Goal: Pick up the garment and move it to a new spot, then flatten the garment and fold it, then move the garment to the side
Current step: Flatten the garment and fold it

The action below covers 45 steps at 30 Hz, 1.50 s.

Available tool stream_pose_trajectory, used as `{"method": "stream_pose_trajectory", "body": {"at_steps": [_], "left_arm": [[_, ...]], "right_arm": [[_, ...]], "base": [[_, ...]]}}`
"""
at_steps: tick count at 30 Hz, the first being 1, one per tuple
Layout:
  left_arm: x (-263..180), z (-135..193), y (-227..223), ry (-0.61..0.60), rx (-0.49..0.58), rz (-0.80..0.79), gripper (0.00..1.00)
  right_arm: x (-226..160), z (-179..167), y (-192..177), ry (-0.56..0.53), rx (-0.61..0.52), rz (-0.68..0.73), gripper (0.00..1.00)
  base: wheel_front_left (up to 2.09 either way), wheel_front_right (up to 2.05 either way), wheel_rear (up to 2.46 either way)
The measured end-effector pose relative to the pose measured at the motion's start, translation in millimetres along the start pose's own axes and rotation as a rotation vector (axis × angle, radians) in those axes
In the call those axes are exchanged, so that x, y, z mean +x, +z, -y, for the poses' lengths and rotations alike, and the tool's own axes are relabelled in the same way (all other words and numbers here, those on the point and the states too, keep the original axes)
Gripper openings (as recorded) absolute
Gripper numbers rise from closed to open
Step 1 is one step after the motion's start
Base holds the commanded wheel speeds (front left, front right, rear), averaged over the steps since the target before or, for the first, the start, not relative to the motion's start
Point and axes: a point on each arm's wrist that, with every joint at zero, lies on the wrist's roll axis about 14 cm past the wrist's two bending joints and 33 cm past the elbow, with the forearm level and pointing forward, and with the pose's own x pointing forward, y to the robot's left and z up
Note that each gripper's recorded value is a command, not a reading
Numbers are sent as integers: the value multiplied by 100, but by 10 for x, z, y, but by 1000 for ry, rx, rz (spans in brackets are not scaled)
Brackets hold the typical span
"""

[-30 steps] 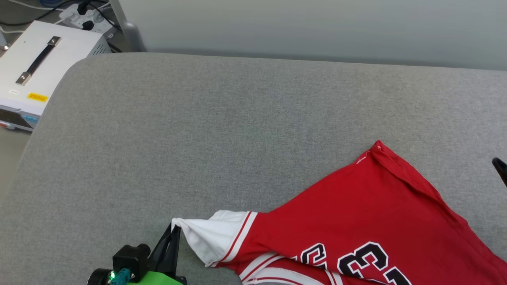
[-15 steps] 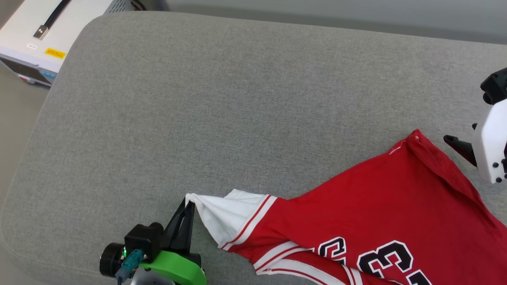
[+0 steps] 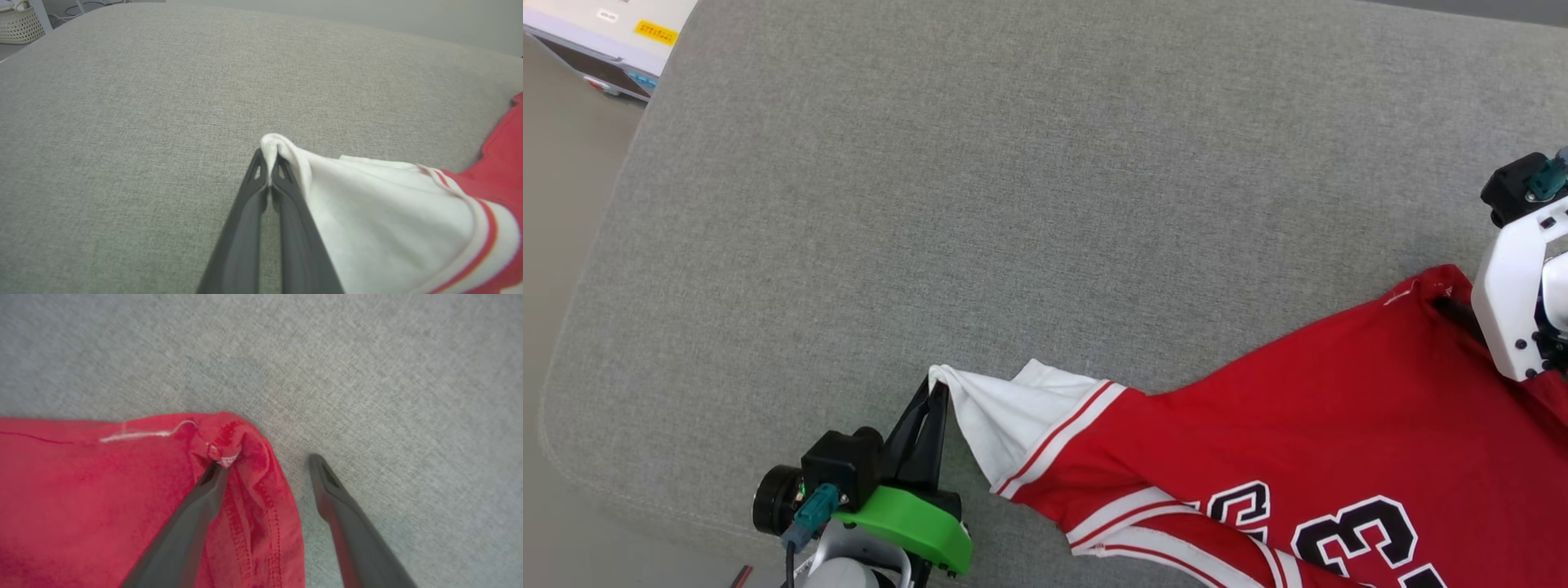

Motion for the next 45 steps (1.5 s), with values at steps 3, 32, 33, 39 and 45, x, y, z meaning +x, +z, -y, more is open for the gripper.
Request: {"method": "stream_pose_trajectory", "body": {"at_steps": [3,32,33,39,45], "left_arm": [[-2,-15,-27,9,-4,-8,0],[-147,164,1000,-123,93,302,0],[-117,190,1135,-137,104,338,0],[40,453,1958,-239,177,538,0],[194,741,2776,-318,244,718,0]], "right_arm": [[44,-2,-7,13,0,-5,100],[-1760,187,898,-151,53,871,0],[-1873,220,915,-169,55,906,0],[-2425,358,965,-250,67,1056,0],[-2855,529,1150,-322,60,1178,0]], "base": [[0,0,0],[0,0,0],[0,0,0],[0,0,0],[0,0,0]]}}
